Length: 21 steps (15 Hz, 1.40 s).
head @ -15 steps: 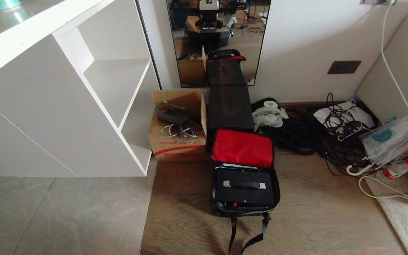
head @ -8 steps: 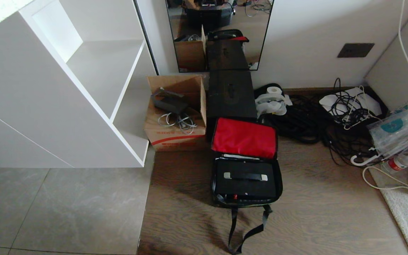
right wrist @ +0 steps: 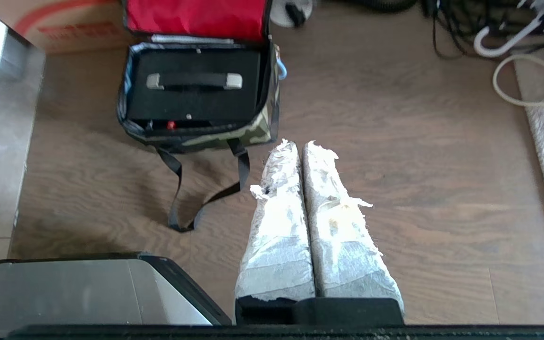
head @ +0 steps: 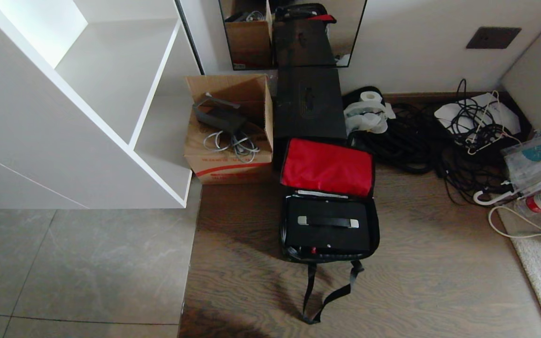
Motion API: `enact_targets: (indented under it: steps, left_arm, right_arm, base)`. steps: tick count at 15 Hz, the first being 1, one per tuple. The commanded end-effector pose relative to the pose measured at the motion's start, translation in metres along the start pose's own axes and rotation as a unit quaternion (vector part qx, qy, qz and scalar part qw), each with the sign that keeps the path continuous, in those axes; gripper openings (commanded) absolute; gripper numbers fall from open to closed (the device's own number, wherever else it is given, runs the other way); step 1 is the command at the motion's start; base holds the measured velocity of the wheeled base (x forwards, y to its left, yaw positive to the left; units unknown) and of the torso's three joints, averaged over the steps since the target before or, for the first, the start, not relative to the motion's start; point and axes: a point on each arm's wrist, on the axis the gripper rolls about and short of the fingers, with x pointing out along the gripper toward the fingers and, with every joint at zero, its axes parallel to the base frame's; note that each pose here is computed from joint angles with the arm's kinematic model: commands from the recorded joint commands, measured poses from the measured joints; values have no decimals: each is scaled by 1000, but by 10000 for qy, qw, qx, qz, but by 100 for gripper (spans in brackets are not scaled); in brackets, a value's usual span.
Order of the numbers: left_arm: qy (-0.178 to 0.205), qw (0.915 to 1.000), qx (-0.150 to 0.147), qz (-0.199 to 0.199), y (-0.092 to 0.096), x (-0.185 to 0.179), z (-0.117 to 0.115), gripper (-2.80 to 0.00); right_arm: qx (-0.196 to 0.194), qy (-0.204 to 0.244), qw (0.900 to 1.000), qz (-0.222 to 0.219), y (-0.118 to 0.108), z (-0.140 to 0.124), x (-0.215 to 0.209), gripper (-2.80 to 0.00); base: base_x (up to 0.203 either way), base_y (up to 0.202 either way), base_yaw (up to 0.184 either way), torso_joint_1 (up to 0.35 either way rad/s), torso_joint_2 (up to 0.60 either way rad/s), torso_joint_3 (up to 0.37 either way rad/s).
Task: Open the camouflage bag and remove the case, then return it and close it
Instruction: Grip the handle
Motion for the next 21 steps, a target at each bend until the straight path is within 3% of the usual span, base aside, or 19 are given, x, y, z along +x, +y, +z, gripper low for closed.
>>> enact_targets:
  steps: [1,21]
  left_arm:
    - [49,10000,-3,4,0,1,-3,-280]
    - [37,10000,-1,8,0,1,-2,-280]
  right_arm:
    - [2,0,10000,6,0,0,0,-280]
    - [2,-7,10000,6,0,0,0,-280]
  base:
    - [0,0,0,-1,6,-206]
    - [0,0,0,1,0,-199]
